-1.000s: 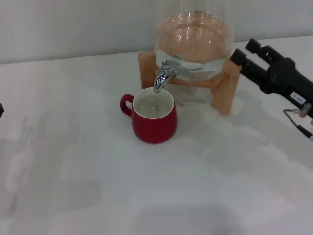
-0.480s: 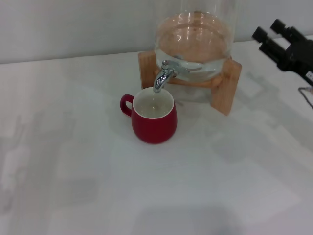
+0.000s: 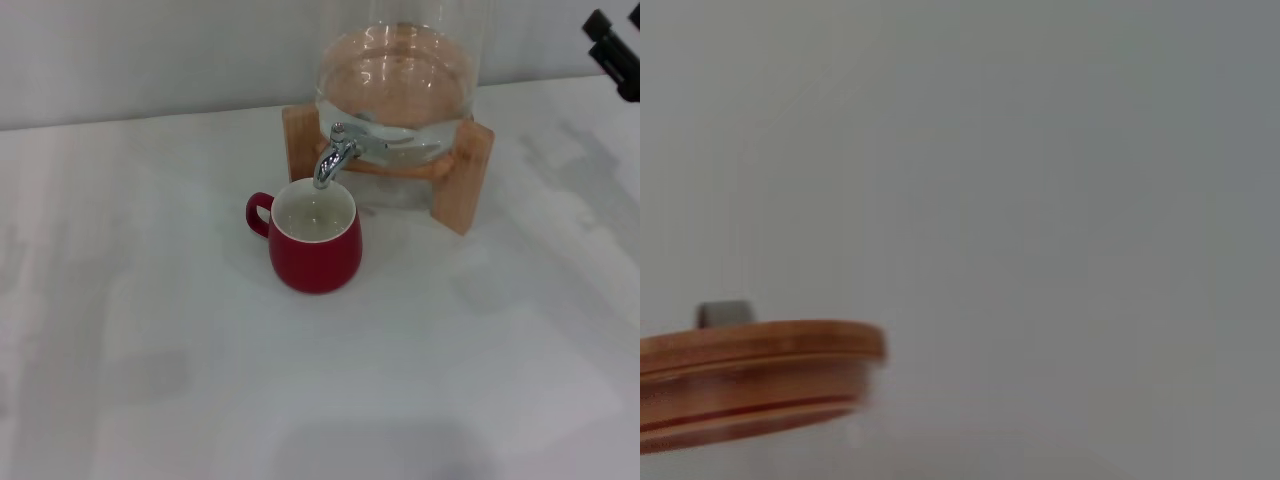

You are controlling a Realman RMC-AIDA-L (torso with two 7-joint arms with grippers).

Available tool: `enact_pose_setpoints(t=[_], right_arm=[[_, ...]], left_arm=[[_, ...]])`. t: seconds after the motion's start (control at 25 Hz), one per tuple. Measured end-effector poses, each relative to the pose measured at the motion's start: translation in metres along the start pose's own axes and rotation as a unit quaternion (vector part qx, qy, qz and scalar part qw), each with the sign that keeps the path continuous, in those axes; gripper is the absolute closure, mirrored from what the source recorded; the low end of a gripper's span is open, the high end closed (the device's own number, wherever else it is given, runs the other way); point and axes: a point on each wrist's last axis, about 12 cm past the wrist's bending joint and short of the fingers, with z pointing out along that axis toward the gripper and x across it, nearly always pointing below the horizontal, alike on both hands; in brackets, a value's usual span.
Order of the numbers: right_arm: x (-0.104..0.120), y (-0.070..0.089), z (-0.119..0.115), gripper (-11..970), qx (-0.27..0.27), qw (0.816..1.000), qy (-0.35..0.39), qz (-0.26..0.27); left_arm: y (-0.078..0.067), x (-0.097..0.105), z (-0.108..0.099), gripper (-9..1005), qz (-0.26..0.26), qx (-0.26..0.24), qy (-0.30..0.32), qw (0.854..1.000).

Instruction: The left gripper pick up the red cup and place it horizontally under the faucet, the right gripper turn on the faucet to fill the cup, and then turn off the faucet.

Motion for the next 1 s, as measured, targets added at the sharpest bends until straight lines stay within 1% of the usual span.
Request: enact_pose_setpoints(t=[0.36,0.56,0.88,1.0], right_arm=[[0.000,-0.012,-0.003,238,0.079,0.995,-0.018,-0.051],[0.001,-0.016,-0.004,238,0.111,0.991,-0.023,-0.075],[0.008,-0.013,-0.002,238,0.137,0.986,-0.013,-0.098],[0.011,-0.011,-0.002,238,0.139,0.986,-0.011,-0.097]], left_arm=[[0.013,-0.001,0.004,114,-0.019,-0.060,0.001,0.998],[0.020,-0.001,0.007,114,-0.021,-0.084,0.000,0.996],[0.027,-0.002,0.010,114,-0.024,-0.106,-0.002,0.994],[0.029,-0.001,0.010,114,-0.022,-0.109,0.000,0.994]])
